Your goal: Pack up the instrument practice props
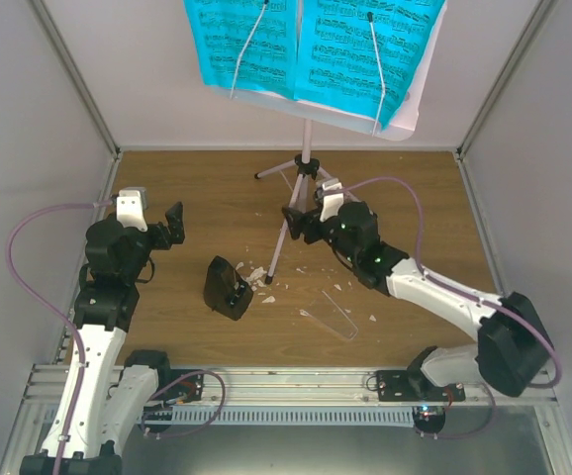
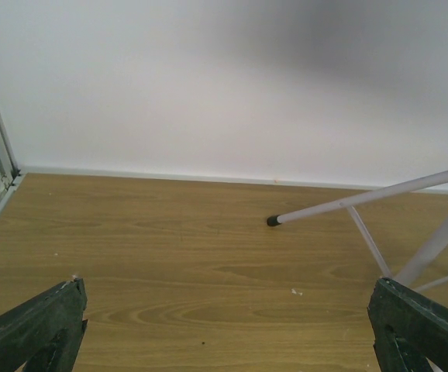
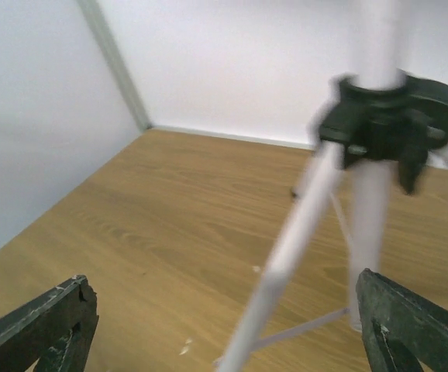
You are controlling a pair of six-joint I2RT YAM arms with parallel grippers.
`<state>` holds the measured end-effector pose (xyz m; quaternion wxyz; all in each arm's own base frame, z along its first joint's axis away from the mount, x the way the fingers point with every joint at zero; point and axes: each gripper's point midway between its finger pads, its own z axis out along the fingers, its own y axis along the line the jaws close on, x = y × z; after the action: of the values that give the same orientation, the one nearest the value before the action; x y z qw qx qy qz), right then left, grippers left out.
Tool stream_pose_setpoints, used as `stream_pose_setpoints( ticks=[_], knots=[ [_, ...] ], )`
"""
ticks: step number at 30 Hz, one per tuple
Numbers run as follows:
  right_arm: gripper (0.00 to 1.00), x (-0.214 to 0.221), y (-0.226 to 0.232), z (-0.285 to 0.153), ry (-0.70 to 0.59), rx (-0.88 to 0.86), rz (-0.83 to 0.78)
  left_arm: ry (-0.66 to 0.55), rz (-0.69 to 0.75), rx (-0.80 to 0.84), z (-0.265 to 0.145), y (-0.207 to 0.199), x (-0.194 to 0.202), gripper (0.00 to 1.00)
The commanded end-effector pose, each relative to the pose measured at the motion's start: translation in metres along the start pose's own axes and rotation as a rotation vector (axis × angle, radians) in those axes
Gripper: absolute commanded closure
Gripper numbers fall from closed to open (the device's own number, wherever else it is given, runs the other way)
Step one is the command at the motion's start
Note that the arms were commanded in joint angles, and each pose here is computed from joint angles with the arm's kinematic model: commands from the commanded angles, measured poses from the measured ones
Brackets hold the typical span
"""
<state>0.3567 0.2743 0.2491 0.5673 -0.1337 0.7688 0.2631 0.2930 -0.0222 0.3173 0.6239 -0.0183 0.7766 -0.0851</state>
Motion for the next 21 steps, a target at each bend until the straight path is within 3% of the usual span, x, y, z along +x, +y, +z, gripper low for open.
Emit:
stream_pose_setpoints(
  ticks=[1, 4, 10, 21],
  knots=[
    [0.06, 0.006, 0.061, -0.027, 0.060, -0.184, -0.154, -0.031, 0.001, -0.011, 0.000, 0.002, -0.005, 0.01],
    [0.01, 0.005, 0.108, -0.037, 0.073, -0.329, -0.198, -0.030, 0.001, -0.014, 0.001, 0.002, -0.005, 0.01],
    [0.00, 0.027, 0.192, -0.032, 0.159, -0.532, -0.291, -0.030, 0.002, -0.025, 0.000, 0.004, -0.005, 0.01],
    [0.00, 0.104, 0.229, 0.008, 0.375, -0.465, -0.446, -0.028, 0.001, -0.022, 0.001, 0.004, -0.004, 0.01]
  ],
)
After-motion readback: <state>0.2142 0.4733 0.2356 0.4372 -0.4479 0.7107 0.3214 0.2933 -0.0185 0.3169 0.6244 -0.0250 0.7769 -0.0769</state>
